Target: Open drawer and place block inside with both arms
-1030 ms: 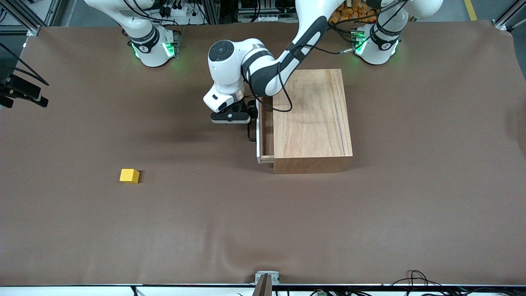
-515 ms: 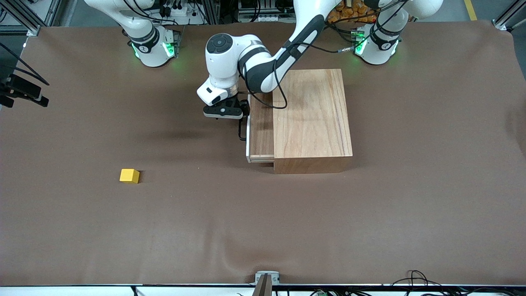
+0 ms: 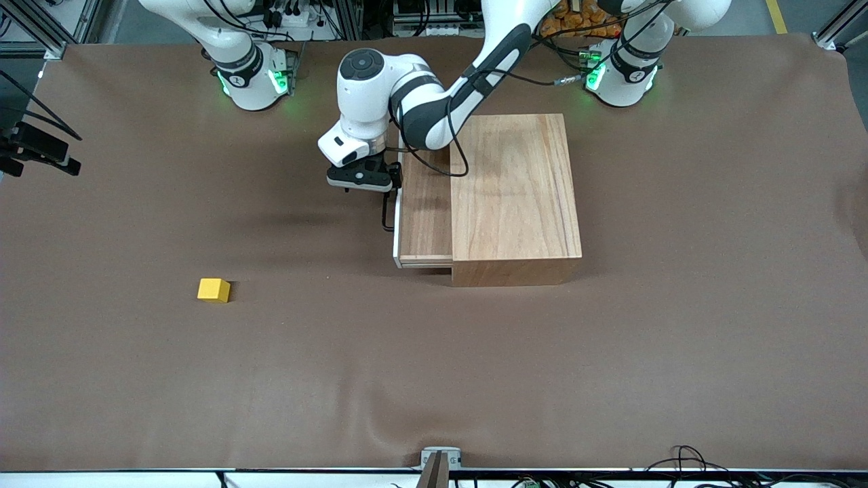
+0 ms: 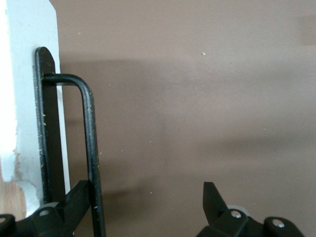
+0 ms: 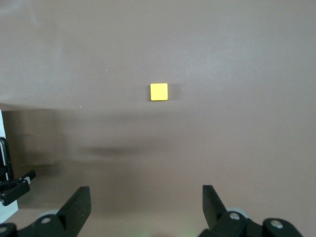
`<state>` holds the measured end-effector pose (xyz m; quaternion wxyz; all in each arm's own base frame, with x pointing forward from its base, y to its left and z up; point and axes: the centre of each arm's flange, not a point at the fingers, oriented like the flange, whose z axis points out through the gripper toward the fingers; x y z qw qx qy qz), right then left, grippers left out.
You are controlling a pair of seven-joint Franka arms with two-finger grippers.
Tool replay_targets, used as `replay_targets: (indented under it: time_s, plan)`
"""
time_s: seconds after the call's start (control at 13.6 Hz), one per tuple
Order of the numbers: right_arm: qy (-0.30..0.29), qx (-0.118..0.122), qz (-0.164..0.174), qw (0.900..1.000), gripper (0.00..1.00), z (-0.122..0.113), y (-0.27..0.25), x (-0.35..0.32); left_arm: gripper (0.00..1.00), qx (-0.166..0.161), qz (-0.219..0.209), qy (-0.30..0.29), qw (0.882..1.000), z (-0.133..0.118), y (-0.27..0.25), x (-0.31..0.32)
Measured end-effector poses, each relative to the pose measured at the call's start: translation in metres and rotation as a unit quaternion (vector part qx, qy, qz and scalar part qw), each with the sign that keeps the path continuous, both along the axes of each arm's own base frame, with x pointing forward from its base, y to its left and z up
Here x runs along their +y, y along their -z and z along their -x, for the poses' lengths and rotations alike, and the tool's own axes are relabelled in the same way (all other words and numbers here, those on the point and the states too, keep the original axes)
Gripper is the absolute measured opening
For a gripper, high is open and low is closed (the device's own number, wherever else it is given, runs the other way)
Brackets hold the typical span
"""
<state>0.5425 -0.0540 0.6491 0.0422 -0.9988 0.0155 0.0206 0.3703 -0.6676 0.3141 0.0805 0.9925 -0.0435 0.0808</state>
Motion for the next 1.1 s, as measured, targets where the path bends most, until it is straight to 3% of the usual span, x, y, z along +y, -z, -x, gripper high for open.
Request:
replay_targets:
  time_s: [0.52,0.81,1.1]
  plan:
    - [0.002,0.005,0.000,1.000,1.00,0.000,0.003,-0.003,1.00,-0.015,0.038,0.016,0.999,0.015,-0.010,-0.016]
    - [0.010,0.028,-0.001,1.000,1.00,-0.013,0.028,-0.011,1.00,-0.017,0.062,0.016,0.998,0.021,-0.033,-0.024]
    - [0.008,0.070,-0.001,0.998,1.00,-0.034,0.076,-0.010,1.00,-0.006,0.063,-0.017,0.998,0.000,-0.114,0.002]
